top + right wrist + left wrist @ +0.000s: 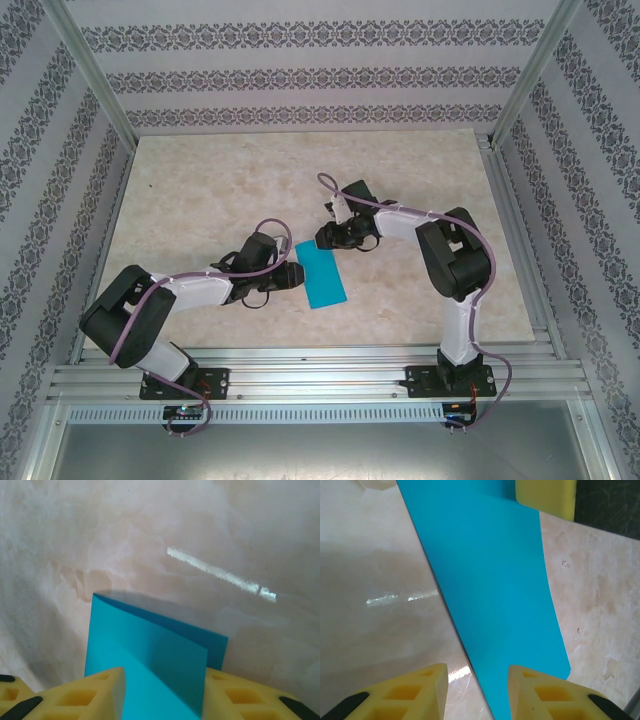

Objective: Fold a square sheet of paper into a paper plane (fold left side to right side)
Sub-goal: Fold the triangle a second time at the center of the table.

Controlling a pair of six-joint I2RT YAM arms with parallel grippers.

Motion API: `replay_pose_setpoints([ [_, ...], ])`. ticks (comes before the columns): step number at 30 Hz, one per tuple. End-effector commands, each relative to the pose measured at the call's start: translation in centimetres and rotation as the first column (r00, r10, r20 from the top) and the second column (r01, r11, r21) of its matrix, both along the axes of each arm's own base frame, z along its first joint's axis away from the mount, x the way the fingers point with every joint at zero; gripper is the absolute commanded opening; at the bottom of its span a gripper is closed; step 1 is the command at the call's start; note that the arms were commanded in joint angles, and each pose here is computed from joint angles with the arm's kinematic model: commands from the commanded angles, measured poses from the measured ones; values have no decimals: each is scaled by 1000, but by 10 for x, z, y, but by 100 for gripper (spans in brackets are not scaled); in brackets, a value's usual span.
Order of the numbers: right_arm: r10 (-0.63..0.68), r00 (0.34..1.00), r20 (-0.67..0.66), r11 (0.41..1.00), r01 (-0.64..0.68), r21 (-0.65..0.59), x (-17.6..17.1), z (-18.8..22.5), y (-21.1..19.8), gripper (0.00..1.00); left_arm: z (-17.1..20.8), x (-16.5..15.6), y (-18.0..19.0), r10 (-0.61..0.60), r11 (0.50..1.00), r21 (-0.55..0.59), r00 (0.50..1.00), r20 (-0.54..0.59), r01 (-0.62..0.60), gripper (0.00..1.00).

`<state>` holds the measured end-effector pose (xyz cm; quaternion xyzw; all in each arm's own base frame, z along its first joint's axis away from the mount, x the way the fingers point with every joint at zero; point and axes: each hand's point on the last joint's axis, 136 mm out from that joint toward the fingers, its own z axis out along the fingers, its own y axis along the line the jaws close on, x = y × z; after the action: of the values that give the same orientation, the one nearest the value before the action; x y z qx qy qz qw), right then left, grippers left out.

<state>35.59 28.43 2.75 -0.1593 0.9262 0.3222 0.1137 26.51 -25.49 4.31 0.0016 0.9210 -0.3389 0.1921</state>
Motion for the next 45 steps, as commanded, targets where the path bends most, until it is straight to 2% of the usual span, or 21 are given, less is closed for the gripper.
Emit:
replay_pose_setpoints([
  [1,9,1000,15,998,-10,55,-6,16,3,40,5,1,-7,-15,1000,-1,1000,19,15,37],
  [9,6,1000,-1,996,-6,85,-27,21,-1,37,9,1,-5,-20,1000,2,999,35,20,37],
  [21,-37,996,-82,989,48,137,-75,24,-6,35,39,0,-1,-93,996,36,975,202,88,39],
  [26,-76,988,-133,986,94,140,-89,28,-10,32,46,-11,-5,-197,977,140,938,285,162,41],
  [27,-90,985,-148,984,111,136,-91,29,-11,31,47,-14,-7,-221,970,168,928,300,176,46],
  [29,-111,979,-170,982,135,136,-94,32,-13,31,50,-20,-11,-257,959,206,908,332,197,48],
  [35,-173,956,-236,974,201,100,-98,41,-18,29,62,-44,-34,-369,924,262,834,411,280,51],
  [38,-189,947,-261,974,214,74,-99,44,-18,29,60,-55,-48,-409,907,280,815,411,314,55],
  [45,-192,933,-305,977,212,32,-104,37,-14,25,42,-64,-77,-437,891,298,826,356,343,60],
])
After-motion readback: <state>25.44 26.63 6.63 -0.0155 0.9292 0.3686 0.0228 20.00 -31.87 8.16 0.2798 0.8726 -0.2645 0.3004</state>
